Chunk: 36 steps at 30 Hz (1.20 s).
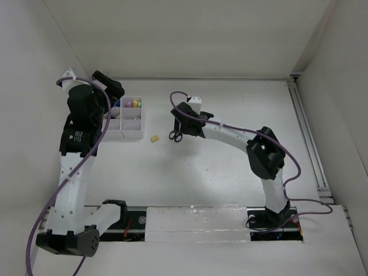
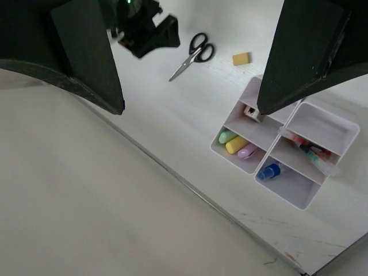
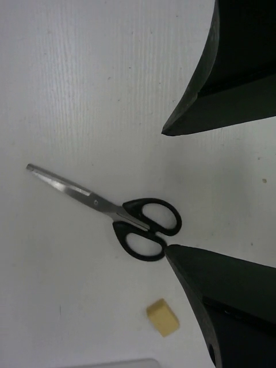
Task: Sort the stationery into containers
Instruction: Pick up the scissors from the center of the board.
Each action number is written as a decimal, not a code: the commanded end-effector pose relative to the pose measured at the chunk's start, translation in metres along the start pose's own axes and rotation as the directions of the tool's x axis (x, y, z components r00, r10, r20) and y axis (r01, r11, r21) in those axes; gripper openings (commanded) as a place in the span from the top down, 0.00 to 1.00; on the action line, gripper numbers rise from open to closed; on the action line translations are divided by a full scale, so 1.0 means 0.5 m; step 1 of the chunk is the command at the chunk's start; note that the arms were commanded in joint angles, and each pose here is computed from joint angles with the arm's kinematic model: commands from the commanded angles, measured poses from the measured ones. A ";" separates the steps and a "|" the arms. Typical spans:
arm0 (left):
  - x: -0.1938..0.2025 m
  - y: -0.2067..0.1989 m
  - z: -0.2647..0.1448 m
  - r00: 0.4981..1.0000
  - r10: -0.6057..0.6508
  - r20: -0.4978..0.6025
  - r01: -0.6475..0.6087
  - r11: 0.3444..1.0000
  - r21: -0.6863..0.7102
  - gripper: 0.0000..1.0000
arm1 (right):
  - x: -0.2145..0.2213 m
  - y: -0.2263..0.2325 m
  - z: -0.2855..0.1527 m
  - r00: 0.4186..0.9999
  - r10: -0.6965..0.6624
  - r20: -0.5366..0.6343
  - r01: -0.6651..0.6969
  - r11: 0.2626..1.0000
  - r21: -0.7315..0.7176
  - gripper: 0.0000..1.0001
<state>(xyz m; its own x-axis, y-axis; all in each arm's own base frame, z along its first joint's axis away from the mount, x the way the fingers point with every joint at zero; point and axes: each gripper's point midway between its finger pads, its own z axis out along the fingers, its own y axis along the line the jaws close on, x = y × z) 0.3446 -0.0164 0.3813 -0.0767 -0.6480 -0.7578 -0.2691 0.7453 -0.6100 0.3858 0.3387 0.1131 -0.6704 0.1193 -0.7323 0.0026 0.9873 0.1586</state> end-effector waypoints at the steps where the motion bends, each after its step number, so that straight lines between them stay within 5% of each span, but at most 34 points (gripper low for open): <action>1: 0.021 0.018 -0.043 0.983 0.179 -0.048 -0.177 0.983 0.046 0.00 | 0.015 -0.028 0.012 0.996 0.072 -0.046 -0.064 0.987 0.149 0.20; 8: 0.050 0.058 -0.067 0.977 0.211 -0.037 -0.209 0.976 0.057 0.00 | 0.035 -0.003 0.059 0.991 0.109 -0.077 -0.101 0.990 0.097 0.31; 28: 0.081 0.075 -0.047 0.981 0.184 -0.054 -0.179 0.980 0.089 0.00 | 0.089 0.018 0.130 0.990 0.023 -0.139 -0.012 0.997 0.081 0.39; 31: 0.081 0.075 -0.047 0.981 0.184 -0.054 -0.179 0.980 0.089 0.00 | 0.105 0.008 0.136 0.988 -0.010 -0.155 0.030 0.991 0.131 0.56; 32: 0.087 0.080 -0.045 0.981 0.185 -0.062 -0.180 0.980 0.084 0.00 | 0.108 0.014 0.134 0.988 -0.021 -0.154 0.042 0.990 0.134 0.70; 36: 0.081 0.077 -0.053 0.981 0.184 -0.055 -0.179 0.980 0.088 0.00 | 0.147 -0.014 0.143 0.979 -0.070 -0.191 0.106 0.977 0.185 0.81</action>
<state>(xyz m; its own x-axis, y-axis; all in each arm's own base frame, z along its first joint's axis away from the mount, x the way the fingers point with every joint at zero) 0.3067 -0.0183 0.3188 -0.2227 -0.5107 -0.8304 -0.1972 0.8578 -0.4747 0.4040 0.3524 0.0310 -0.7702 0.0896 -0.6314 0.0851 0.9957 0.0376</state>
